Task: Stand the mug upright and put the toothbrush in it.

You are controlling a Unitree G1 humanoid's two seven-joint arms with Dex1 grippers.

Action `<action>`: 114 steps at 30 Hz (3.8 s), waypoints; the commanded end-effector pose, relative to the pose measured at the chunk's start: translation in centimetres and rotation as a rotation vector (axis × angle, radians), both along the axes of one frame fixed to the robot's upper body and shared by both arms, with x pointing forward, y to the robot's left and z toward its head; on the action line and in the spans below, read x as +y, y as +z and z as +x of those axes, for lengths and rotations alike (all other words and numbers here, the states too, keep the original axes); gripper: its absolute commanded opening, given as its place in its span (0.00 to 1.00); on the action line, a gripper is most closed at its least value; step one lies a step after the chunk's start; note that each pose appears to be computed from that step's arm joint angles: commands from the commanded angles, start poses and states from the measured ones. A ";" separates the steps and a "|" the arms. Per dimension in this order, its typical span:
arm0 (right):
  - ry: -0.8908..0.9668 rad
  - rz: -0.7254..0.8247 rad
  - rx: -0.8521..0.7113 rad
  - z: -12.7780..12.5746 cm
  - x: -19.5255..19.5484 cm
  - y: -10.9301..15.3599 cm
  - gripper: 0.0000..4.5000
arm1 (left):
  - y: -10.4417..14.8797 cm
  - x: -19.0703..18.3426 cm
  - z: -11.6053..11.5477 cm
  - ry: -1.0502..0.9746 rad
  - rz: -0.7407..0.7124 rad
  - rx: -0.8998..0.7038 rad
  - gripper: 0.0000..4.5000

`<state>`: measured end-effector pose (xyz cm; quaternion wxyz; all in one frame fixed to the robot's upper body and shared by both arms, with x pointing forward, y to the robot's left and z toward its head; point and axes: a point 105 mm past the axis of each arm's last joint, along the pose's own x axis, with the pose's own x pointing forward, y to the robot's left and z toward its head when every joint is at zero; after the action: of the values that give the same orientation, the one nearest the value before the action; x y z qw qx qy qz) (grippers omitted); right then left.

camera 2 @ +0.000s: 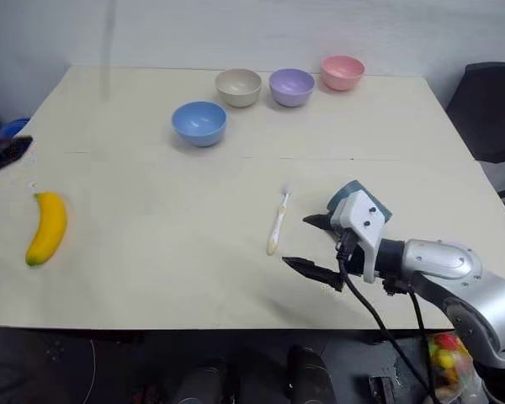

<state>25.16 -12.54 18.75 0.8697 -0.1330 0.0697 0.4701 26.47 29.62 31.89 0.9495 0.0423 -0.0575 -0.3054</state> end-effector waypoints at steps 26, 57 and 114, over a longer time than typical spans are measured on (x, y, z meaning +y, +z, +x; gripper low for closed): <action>-0.682 -0.256 -0.004 5.6 -2.8 -4.9 0.85 | -7.1 -17.0 -2.0 -0.926 0.579 -0.033 1.00; -0.208 0.210 -0.232 8.1 6.3 3.2 0.00 | -4.2 -14.3 -0.4 -0.527 0.268 -0.063 1.00; 0.048 0.219 -0.014 7.2 12.3 -2.5 1.00 | -4.8 -8.8 -1.6 -0.349 0.344 0.091 1.00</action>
<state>32.30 0.89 13.97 0.8502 -0.0386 0.0248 0.5244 25.68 21.98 26.70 0.8789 0.1612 0.0420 -0.4469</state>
